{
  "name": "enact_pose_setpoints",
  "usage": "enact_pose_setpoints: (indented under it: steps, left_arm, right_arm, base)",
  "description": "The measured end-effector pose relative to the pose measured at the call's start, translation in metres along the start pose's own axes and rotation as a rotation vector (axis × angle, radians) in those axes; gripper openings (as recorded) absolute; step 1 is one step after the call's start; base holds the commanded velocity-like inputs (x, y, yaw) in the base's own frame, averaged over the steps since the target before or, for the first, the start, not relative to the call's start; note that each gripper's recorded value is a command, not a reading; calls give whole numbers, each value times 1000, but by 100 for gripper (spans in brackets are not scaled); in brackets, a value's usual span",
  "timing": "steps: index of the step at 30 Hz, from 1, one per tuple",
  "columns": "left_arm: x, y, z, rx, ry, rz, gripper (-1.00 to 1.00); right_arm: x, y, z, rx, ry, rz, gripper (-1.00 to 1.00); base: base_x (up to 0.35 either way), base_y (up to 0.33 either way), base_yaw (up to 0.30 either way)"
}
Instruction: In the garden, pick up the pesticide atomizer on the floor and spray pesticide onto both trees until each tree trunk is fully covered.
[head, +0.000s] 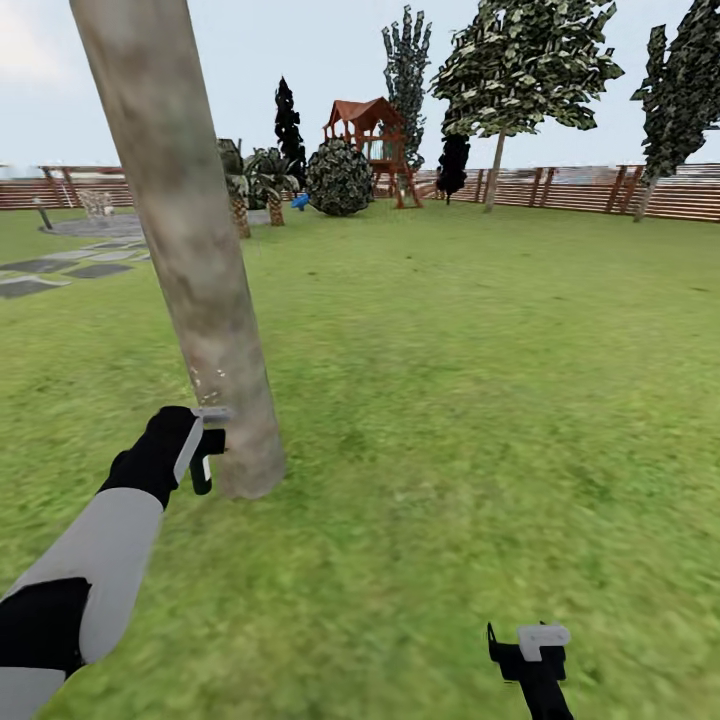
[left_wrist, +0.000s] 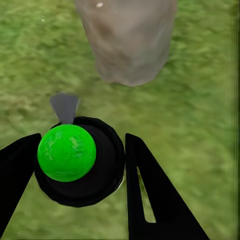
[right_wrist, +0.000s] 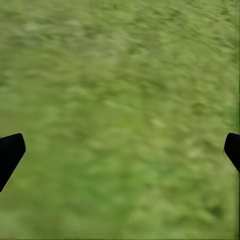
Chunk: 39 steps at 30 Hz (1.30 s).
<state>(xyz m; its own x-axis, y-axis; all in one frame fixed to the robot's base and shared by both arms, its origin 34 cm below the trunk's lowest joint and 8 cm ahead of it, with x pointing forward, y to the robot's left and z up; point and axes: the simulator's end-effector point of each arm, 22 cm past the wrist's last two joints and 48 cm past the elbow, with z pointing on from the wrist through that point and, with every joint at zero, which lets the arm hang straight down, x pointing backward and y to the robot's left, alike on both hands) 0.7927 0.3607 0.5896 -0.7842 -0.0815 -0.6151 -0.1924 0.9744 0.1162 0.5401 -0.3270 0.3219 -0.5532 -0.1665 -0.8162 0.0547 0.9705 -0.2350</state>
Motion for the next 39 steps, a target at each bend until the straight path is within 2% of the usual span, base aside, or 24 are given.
enact_pose_setpoints:
  steps: [3, 5, 8, 9, 13, 14, 16, 19, 25, 29, 34, 39]
  left_arm:
    - [0, 1, 0, -2, 0, 0, -100]
    - [6, 9, 3, -15, 8, 2, -100]
    - [46, 39, 18, -57, 62, 1, -100]
    - [55, 37, 21, -50, 74, -1, -100]
    - [63, -9, 21, 16, 83, 1, -100]
    - [63, -13, 20, 18, 82, 6, -100]
    - [67, 1, 23, -5, 88, 6, -100]
    - [76, 32, 27, -41, 101, -19, -100]
    - [69, 10, 29, -8, 45, -26, -100]
    - [70, 18, 31, -22, 45, -24, -100]
    - [97, 13, 37, -19, 78, -11, -100]
    - [100, 12, 38, -17, 81, -11, -100]
  right_arm:
    - [0, 0, 0, 1, 0, 1, 100]
    - [0, 0, 0, 1, 0, 1, 100]
    - [0, 0, 0, 0, 0, 1, 100]
    - [0, 0, 0, 1, -1, 1, 100]
    - [0, 0, 0, 1, -1, 2, 100]
    - [0, 0, 0, 1, -1, 2, 100]
    - [0, 0, 0, 1, 0, 2, 100]
    - [0, 0, 0, 1, 0, 1, 100]
    - [0, 0, 0, 1, 0, 2, 100]
    - [0, 0, 0, 1, 1, 2, 100]
    - [0, 0, 0, 1, 1, 2, 100]
    - [0, -1, 0, 3, 1, 2, 100]
  base:
    - [230, -203, 0]
    - [226, -204, 0]
    - [152, -233, 99]
    - [37, -265, 247]
    - [11, -271, 269]
    - [1, -273, 277]
    - [3, -273, 278]
    - [111, -258, 264]
    - [240, -120, 45]
    - [35, -6, 144]
    - [21, -7, 213]
    - [205, -143, 17]
